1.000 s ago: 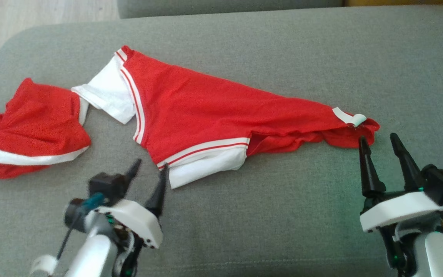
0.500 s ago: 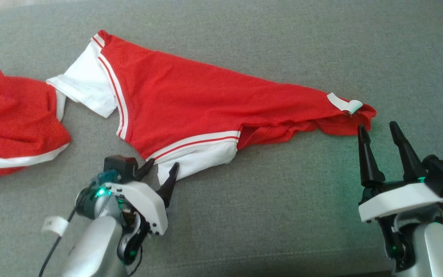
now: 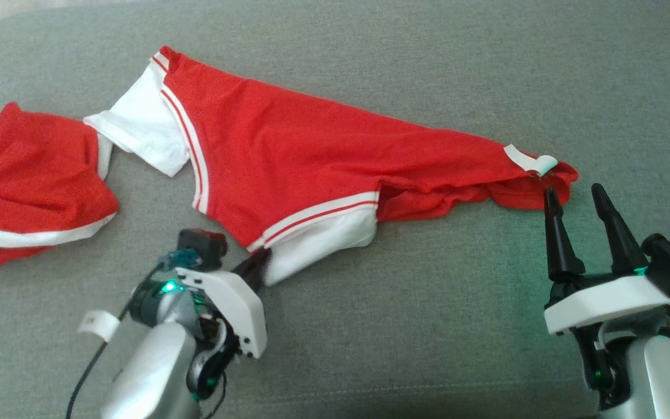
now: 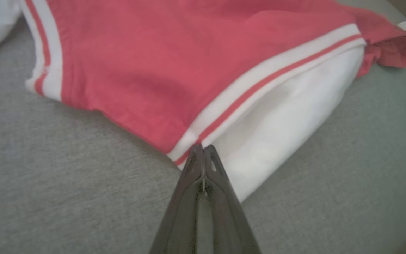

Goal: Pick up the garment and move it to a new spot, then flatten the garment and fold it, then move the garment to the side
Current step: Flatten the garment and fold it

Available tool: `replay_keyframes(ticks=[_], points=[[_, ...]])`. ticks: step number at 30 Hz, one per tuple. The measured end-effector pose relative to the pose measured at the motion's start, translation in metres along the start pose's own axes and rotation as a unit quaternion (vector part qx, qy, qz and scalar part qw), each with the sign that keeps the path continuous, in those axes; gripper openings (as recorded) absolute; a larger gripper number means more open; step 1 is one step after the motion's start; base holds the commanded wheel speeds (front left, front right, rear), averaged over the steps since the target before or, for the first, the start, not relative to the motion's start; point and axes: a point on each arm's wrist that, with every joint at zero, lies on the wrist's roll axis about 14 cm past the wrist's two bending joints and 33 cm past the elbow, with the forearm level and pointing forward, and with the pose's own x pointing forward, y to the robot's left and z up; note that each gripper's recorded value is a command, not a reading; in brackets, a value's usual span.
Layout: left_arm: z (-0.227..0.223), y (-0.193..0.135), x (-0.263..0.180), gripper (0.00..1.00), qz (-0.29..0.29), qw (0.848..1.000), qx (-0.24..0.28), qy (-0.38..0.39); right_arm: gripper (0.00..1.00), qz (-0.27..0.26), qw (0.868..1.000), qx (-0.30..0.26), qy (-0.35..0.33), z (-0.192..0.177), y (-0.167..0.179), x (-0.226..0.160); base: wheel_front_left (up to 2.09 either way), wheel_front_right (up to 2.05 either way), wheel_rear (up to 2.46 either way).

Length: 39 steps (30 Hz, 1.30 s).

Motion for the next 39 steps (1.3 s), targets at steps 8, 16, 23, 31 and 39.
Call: replay_keyframes(ticks=[8,16,23,31,39], points=[[0.055,-0.009,-0.026,0.00,-0.004,0.995,0.032,-0.095,1.00,0.007,1.000,0.005,-0.010,0.005,0.005,0.001,0.00,0.00,0.00],[0.132,-0.010,-0.051,0.00,-0.003,0.976,0.059,-0.209,1.00,0.001,1.000,0.013,-0.011,0.004,0.000,0.001,0.00,0.00,0.00],[0.196,0.000,-0.033,0.00,-0.006,0.962,0.080,-0.262,1.00,-0.005,1.000,0.016,-0.023,0.009,-0.005,0.008,0.00,0.00,0.00],[0.235,0.011,0.023,0.00,-0.014,0.959,0.085,-0.270,1.00,-0.030,0.999,0.023,-0.017,0.000,-0.022,0.006,0.00,0.00,0.00],[0.242,0.025,0.088,0.00,-0.007,0.962,0.058,-0.268,1.00,-0.057,0.998,0.022,-0.011,-0.008,-0.040,0.005,0.00,0.00,0.00]])
